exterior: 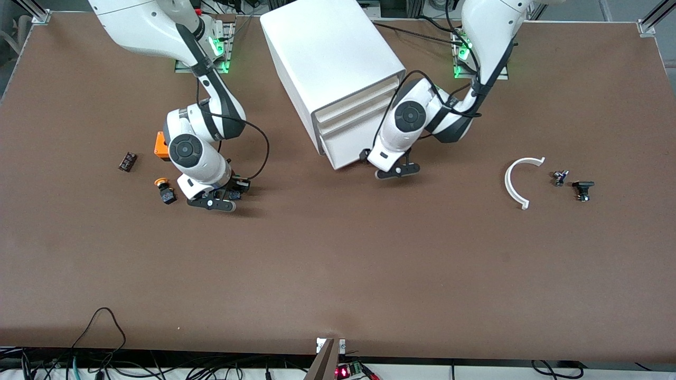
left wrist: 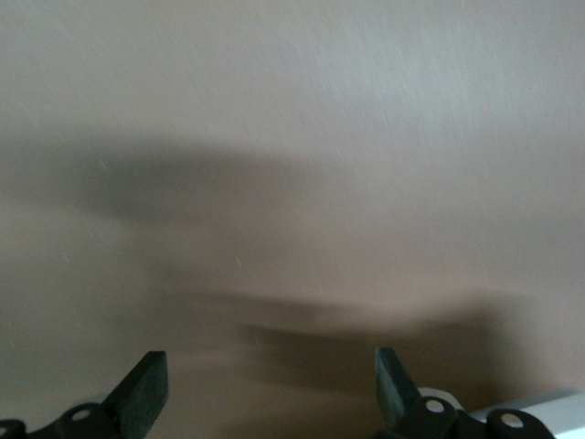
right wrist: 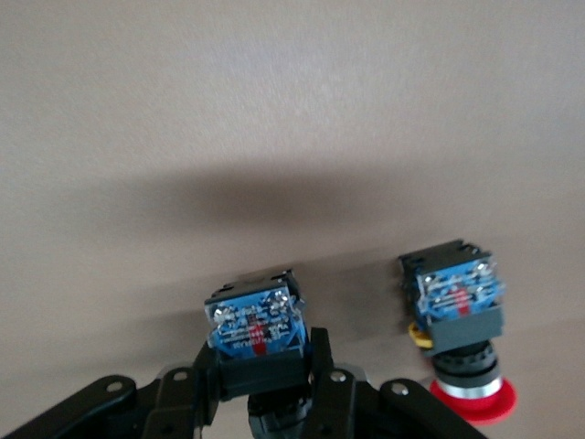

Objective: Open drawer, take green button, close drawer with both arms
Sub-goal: 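Lower the green button beside the red button and open the right gripper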

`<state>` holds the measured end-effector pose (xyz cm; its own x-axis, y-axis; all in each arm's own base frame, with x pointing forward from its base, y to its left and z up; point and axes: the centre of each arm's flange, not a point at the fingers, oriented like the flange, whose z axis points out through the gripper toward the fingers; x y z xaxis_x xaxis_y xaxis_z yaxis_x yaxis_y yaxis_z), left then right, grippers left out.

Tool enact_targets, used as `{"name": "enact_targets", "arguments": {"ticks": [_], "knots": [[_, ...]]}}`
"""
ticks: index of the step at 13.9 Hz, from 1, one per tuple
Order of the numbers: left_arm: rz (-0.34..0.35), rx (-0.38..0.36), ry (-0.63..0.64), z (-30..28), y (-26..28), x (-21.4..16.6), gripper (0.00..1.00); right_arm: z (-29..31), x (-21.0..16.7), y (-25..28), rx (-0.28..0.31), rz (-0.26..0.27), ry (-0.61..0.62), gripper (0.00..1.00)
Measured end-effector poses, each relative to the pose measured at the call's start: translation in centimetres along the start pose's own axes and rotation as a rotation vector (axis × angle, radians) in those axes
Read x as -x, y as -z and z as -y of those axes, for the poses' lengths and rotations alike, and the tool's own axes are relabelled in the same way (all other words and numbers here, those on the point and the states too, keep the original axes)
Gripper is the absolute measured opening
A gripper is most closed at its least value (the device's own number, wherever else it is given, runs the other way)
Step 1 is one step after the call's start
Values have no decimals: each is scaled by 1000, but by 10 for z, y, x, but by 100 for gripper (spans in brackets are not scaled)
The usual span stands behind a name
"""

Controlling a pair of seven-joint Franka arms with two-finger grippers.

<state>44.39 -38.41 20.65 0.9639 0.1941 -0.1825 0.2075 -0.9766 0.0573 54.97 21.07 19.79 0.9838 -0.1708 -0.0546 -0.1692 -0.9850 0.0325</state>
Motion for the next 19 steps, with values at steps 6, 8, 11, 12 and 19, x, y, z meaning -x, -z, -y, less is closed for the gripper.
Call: {"name": "enact_targets", "arguments": {"ticks": [6, 8, 11, 12, 19], "knots": [[37, -10, -69, -18, -6, 40, 100, 31, 21, -11, -22, -35, -35, 40], [36, -9, -69, -18, -6, 40, 100, 35, 21, -8, -26, -41, -35, 42], [39, -7, -78, -21, -5, 45, 100, 34, 7, 5, -40, -70, -52, 67], [39, -6, -80, -22, -5, 46, 100, 34, 0, 14, -45, -81, -62, 74], [-100, 110, 102, 38, 91, -50, 100, 37, -33, 116, -17, -44, -136, 100]]}}
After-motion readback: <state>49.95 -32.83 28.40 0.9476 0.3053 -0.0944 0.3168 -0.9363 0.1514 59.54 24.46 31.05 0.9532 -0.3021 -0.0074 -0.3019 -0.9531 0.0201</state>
